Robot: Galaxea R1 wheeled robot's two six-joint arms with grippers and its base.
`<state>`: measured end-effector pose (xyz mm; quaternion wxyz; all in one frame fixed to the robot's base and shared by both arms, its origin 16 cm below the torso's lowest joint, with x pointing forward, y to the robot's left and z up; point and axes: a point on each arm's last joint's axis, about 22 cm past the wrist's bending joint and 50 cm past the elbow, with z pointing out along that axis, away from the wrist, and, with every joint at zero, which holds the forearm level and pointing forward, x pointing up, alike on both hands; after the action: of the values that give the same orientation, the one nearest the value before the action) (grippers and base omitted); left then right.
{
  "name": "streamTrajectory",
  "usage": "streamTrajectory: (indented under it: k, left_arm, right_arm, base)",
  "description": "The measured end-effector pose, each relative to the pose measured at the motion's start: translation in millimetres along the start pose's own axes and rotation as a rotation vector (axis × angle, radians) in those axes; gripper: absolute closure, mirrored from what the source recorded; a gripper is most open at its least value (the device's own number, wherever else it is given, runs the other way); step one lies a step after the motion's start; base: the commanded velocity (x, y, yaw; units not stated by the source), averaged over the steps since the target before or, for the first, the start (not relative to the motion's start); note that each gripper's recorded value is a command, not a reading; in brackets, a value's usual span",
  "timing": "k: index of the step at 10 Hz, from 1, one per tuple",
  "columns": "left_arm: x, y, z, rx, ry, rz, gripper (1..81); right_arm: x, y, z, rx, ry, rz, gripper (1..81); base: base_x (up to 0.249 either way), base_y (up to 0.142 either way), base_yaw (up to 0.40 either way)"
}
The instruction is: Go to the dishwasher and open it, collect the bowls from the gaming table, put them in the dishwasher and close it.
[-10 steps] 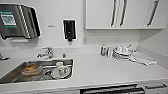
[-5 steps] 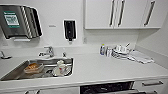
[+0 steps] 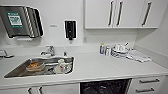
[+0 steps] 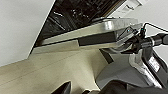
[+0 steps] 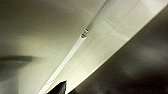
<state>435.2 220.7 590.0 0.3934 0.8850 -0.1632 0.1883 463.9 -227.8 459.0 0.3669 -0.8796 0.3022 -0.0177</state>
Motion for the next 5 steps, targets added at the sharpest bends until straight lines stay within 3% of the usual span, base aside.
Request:
streamTrajectory:
  k: [1, 5]
  left_arm:
    - [2.3, 1.4, 1.3, -0.004, 0.005, 0.002, 1.0]
    - [-0.6, 4.3, 4.8, -0.012, 0.000, 0.001, 1.0]
  right_arm:
    - [-8.4, 7.4, 9.4, -0.021, -0.019, 0.003, 1.0]
    - [-6.6, 12.4, 34.7, -0.007, 0.009, -0.003, 1.0]
  base:
    - [-0.076, 0.000, 0.000]
    - [-0.078, 0.000, 0.000]
